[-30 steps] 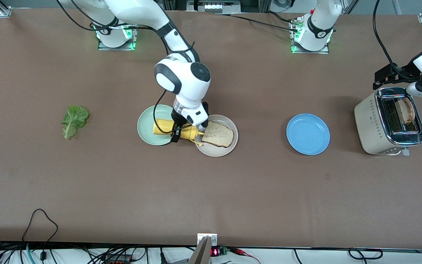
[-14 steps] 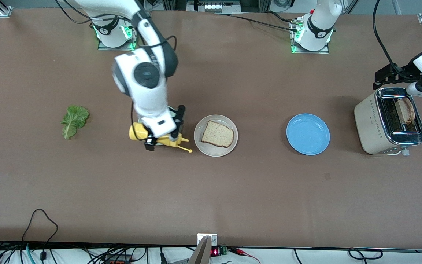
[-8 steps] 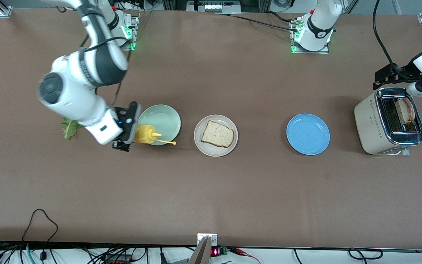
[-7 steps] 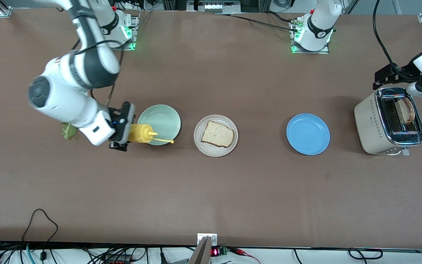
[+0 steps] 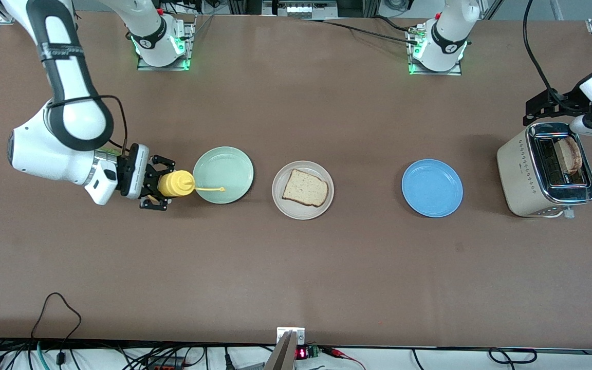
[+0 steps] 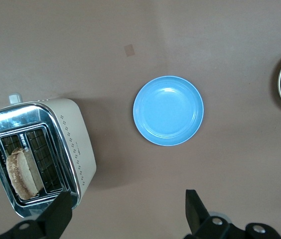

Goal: Make sandwich in beige plate with both arms
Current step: 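Carry the yellow bottle back beside the lettuce leaf, then lower the yellow bottle onto the table with the right gripper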

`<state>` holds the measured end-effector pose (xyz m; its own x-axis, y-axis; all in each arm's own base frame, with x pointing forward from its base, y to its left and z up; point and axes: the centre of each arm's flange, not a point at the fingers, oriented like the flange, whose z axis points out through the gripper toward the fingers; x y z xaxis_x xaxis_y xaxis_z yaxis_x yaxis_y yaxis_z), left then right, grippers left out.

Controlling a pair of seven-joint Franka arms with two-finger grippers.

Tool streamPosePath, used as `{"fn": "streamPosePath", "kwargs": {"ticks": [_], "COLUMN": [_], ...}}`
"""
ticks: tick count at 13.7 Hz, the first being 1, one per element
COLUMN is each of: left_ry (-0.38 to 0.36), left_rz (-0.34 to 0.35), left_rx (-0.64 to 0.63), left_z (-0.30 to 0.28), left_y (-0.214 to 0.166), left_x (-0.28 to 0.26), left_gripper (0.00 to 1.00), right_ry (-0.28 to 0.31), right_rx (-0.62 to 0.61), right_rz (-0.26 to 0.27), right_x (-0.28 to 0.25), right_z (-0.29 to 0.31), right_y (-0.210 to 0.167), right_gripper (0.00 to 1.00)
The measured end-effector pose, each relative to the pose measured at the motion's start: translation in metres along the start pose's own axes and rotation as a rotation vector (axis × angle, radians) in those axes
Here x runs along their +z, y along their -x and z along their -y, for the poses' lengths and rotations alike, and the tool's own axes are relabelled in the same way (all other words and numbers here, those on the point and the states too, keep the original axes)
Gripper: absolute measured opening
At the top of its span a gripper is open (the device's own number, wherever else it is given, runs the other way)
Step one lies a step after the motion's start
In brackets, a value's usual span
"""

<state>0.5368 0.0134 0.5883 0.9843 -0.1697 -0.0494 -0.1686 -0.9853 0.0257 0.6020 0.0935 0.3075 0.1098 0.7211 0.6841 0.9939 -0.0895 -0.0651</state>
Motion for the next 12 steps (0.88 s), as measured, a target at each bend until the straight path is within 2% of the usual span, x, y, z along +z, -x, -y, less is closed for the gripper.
{"fn": "streamPosePath", "kwargs": {"ticks": [3,12], "left_ry": [0.0,0.0], "left_rz": [0.0,0.0], "left_rx": [0.0,0.0], "left_z": [0.0,0.0], "left_y": [0.0,0.0], "left_x": [0.0,0.0], "left_gripper": [1.0,1.0], "right_ry": [0.012,-0.015], "right_rx": [-0.009,-0.027], "right_rz": [-0.099,-0.439], "right_x": [0.004,0.019], "right_z": [0.014,0.036], "right_y": [0.039,0.168], "right_gripper": [0.39,0.39]}}
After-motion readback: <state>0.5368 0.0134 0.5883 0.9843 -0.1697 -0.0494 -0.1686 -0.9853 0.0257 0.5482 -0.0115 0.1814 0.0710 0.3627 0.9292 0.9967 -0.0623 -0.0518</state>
